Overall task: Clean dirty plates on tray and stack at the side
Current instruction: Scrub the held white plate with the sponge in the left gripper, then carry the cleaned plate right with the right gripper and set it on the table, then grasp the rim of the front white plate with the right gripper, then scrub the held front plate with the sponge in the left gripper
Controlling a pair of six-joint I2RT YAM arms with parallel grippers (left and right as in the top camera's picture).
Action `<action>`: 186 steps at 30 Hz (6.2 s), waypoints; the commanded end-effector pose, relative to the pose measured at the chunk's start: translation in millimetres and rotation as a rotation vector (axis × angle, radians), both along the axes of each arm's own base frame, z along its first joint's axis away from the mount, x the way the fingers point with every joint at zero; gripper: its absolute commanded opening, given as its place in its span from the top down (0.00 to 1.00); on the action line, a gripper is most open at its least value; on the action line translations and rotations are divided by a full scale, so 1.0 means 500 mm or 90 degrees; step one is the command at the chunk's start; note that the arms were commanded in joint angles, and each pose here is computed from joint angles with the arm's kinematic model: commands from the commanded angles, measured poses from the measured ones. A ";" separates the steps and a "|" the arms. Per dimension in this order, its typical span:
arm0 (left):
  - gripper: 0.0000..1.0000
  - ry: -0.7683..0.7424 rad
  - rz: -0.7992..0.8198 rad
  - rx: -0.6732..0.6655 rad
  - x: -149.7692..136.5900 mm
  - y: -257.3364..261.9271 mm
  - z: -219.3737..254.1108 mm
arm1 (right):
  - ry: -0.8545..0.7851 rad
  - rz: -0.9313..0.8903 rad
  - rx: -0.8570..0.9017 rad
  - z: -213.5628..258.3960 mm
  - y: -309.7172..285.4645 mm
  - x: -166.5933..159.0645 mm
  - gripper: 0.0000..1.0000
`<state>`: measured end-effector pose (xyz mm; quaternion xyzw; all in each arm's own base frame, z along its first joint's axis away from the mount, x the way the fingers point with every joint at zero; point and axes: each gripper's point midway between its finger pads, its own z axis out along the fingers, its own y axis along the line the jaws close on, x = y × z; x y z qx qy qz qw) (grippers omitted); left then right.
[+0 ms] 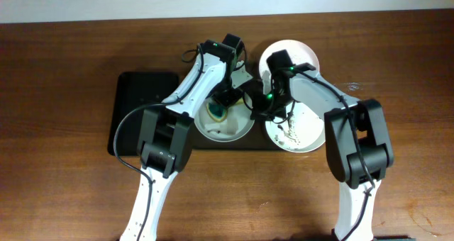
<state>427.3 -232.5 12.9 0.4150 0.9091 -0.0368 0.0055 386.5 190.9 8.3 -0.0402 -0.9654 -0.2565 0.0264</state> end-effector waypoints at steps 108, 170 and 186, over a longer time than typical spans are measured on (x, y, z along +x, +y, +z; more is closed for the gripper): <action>1.00 -0.180 0.714 -0.058 0.133 0.463 0.400 | -0.029 -0.459 -0.298 0.053 -0.738 -0.040 0.88; 1.00 -0.122 0.614 -0.033 0.124 0.306 0.313 | -0.146 0.082 -0.029 0.004 0.021 -0.023 0.96; 1.00 0.171 0.324 -0.111 -0.101 -0.109 -0.011 | -0.111 -0.028 -0.007 0.008 -0.020 0.006 0.96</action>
